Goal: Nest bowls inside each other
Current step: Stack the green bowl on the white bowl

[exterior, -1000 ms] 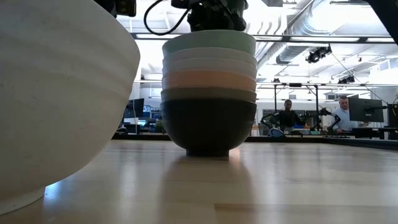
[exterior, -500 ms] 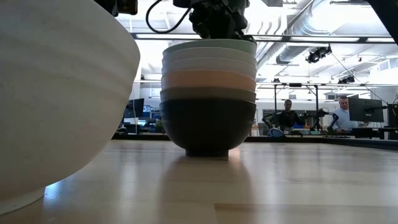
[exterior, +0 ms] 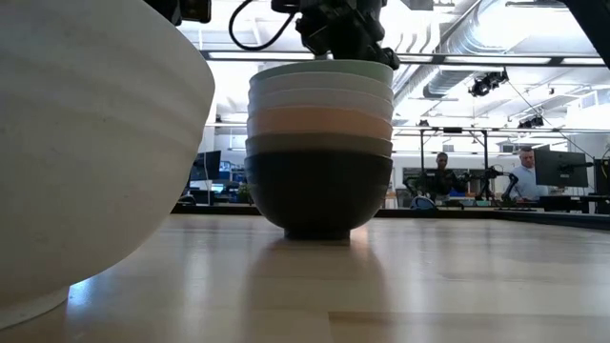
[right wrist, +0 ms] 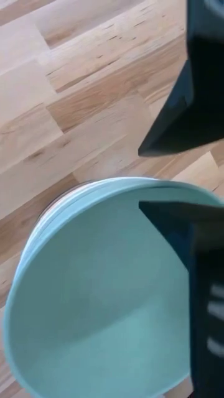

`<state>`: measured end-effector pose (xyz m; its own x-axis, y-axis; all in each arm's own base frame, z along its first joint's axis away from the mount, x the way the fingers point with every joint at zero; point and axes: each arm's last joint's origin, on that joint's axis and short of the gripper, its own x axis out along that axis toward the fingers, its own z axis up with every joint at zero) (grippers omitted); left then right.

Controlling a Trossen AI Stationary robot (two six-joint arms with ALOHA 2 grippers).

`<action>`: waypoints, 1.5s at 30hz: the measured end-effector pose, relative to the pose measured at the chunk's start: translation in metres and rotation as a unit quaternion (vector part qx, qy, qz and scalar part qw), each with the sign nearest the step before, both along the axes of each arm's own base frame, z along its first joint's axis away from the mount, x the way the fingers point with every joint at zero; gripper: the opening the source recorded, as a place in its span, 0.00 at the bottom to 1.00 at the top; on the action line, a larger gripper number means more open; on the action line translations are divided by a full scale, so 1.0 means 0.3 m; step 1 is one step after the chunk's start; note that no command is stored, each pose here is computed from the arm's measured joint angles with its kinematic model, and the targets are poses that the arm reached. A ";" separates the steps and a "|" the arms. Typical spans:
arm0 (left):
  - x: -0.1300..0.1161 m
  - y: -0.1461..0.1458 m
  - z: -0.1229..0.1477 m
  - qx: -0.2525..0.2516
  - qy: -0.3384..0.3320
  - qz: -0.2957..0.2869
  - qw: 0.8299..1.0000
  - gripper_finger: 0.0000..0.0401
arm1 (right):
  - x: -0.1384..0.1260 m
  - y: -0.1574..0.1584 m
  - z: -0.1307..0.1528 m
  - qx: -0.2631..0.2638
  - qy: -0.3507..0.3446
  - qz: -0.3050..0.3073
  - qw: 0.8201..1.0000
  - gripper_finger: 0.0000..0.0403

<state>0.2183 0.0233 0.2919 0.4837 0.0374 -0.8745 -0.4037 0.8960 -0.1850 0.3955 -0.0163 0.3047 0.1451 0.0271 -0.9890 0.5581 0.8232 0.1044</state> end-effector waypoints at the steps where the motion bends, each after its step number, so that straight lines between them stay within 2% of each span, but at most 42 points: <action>1: 0.000 0.000 0.000 0.000 0.000 0.000 1.000 0.43 | -0.001 0.000 0.000 0.000 0.001 0.000 1.000 0.26; 6: 0.002 0.000 0.001 0.000 -0.003 0.000 1.000 0.43 | 0.000 0.001 -0.001 -0.001 0.001 0.012 1.000 0.05; 8: 0.002 0.000 0.001 0.000 -0.004 0.000 1.000 0.43 | 0.000 0.001 -0.001 -0.001 0.001 0.014 1.000 0.02; 26: 0.003 0.000 0.002 0.001 -0.006 0.000 1.000 0.43 | 0.004 0.002 -0.002 0.007 -0.005 0.020 1.000 0.01; 39: 0.003 0.000 0.002 -0.003 -0.006 -0.002 1.000 0.43 | 0.030 0.014 -0.049 0.021 0.011 0.028 0.999 0.01; 42: 0.003 0.000 0.002 -0.003 -0.006 -0.002 1.000 0.43 | 0.030 0.014 -0.049 0.021 0.012 0.026 0.999 0.03; 45: 0.003 0.000 0.002 -0.003 -0.006 -0.002 1.000 0.43 | 0.029 0.015 -0.049 0.020 0.012 0.026 0.999 0.10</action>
